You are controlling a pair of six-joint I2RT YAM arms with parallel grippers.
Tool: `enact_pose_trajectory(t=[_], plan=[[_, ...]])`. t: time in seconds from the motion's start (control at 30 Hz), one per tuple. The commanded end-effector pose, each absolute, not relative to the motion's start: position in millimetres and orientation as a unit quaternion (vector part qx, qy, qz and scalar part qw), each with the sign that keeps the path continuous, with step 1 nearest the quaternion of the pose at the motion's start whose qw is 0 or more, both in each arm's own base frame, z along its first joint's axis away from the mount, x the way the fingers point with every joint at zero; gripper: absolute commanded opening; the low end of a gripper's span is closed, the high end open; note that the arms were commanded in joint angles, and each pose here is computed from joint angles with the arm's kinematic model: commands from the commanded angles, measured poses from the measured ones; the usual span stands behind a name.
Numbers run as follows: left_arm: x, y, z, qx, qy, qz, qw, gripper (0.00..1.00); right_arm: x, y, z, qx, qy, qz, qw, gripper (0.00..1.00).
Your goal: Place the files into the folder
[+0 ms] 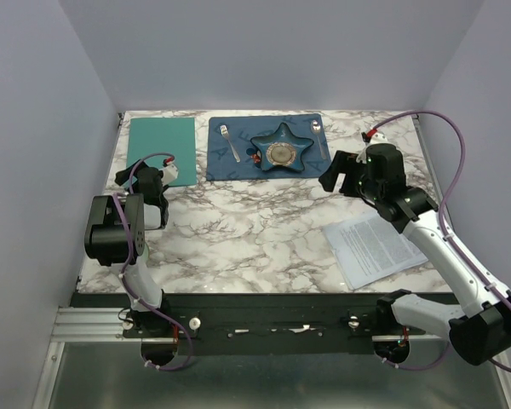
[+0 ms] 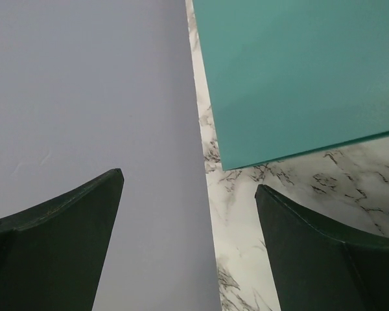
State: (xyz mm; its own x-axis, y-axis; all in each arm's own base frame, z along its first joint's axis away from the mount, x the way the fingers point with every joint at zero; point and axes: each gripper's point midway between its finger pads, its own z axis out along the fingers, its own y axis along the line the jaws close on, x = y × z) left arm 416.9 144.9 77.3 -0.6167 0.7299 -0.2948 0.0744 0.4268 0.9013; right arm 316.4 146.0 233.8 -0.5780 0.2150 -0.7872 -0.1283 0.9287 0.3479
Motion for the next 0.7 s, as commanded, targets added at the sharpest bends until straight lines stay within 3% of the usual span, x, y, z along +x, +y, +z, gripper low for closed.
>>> enact_pose_trajectory(t=[0.0,0.67], plan=[[429.9,142.4,89.1,0.256,0.750,0.479,0.378,0.99,311.7,150.0,235.0,0.027,0.871,0.194,0.450,0.90],[436.6,134.7,75.6,0.306,0.738,0.497,0.340,0.99,305.7,141.8,247.0,0.049,0.859,0.194,0.471,0.89]])
